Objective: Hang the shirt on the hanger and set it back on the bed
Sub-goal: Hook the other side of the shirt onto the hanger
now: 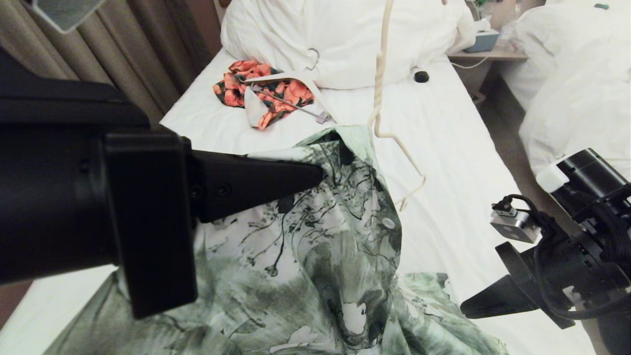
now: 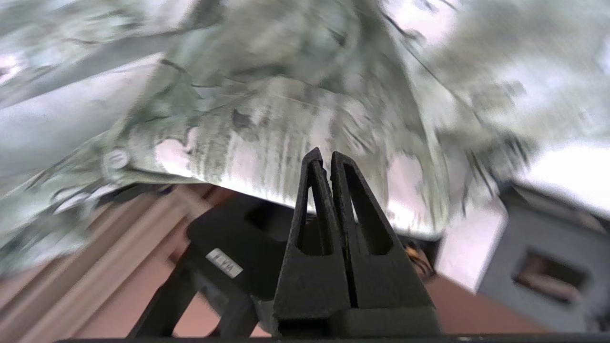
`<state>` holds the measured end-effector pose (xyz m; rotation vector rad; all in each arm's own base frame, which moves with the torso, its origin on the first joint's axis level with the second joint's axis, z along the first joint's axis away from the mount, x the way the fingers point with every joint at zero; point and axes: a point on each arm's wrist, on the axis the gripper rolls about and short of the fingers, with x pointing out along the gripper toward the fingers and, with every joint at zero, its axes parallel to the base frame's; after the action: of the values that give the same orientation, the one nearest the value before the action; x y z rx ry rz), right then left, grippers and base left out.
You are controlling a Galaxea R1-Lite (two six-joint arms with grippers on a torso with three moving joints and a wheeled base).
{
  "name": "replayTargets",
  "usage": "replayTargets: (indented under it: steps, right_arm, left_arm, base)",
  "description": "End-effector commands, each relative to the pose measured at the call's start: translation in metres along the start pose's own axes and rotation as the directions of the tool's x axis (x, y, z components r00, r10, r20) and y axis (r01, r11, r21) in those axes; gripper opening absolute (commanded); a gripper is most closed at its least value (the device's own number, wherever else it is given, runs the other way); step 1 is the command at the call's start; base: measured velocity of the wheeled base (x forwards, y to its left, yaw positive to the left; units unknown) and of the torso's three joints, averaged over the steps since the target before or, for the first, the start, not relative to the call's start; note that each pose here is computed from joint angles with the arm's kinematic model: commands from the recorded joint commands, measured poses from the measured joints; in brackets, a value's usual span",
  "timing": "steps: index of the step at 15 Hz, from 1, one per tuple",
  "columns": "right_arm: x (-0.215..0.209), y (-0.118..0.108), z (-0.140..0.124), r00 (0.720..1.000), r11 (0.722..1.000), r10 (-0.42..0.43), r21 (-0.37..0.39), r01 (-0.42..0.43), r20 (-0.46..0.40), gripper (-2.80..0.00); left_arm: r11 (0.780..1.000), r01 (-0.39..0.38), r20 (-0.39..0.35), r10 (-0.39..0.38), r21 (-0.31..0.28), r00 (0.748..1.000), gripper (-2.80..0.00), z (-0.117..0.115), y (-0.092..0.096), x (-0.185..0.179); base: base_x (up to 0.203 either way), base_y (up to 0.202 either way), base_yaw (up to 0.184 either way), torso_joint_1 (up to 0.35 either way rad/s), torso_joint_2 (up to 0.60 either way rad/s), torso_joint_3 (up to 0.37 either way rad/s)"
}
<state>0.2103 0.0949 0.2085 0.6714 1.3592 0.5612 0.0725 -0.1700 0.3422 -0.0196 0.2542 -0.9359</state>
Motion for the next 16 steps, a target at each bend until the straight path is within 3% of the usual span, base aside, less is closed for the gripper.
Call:
replayTargets:
  steps: [1, 4, 9, 12, 16]
  right_arm:
    - [0.005, -0.010, 0.005, 0.999, 0.999, 0.033, 0.003, -0.033, 0.001, 0.00]
    - [0.020, -0.017, 0.021, 0.999, 0.998, 0.044, 0.040, -0.044, -0.024, 0.00]
    - [0.028, -0.011, 0.037, 0.995, 0.989, 0.091, 0.112, -0.094, 0.032, 0.00]
    - [0.042, -0.013, 0.042, 0.997, 0.986, 0.080, 0.144, -0.080, 0.010, 0.00]
    - [0.056, -0.006, 0.048, 0.994, 0.986, 0.110, 0.126, -0.112, 0.027, 0.00]
  left_arm:
    - [1.000, -0.003, -0.002, 0.003, 0.001, 1.000, -2.80, 0.000, 0.000, 0.001]
    - [1.000, -0.015, 0.003, 0.015, 0.000, 1.000, -2.80, 0.001, 0.000, 0.000]
    - [1.000, -0.020, 0.015, 0.020, -0.003, 1.000, -2.80, 0.003, 0.001, -0.002]
    - [1.000, -0.023, 0.018, 0.023, -0.004, 1.000, -2.80, 0.003, 0.001, -0.002]
    - [1.000, -0.019, 0.029, 0.019, -0.007, 0.999, -2.80, 0.007, 0.000, -0.003]
  base:
    - [0.000, 0.000, 0.000, 0.000, 0.00, 0.000]
    - [0.000, 0.000, 0.000, 0.000, 0.00, 0.000]
    - [0.000, 0.000, 0.000, 0.000, 0.00, 0.000]
    - [0.000, 0.000, 0.000, 0.000, 0.00, 0.000]
    - [0.000, 0.000, 0.000, 0.000, 0.00, 0.000]
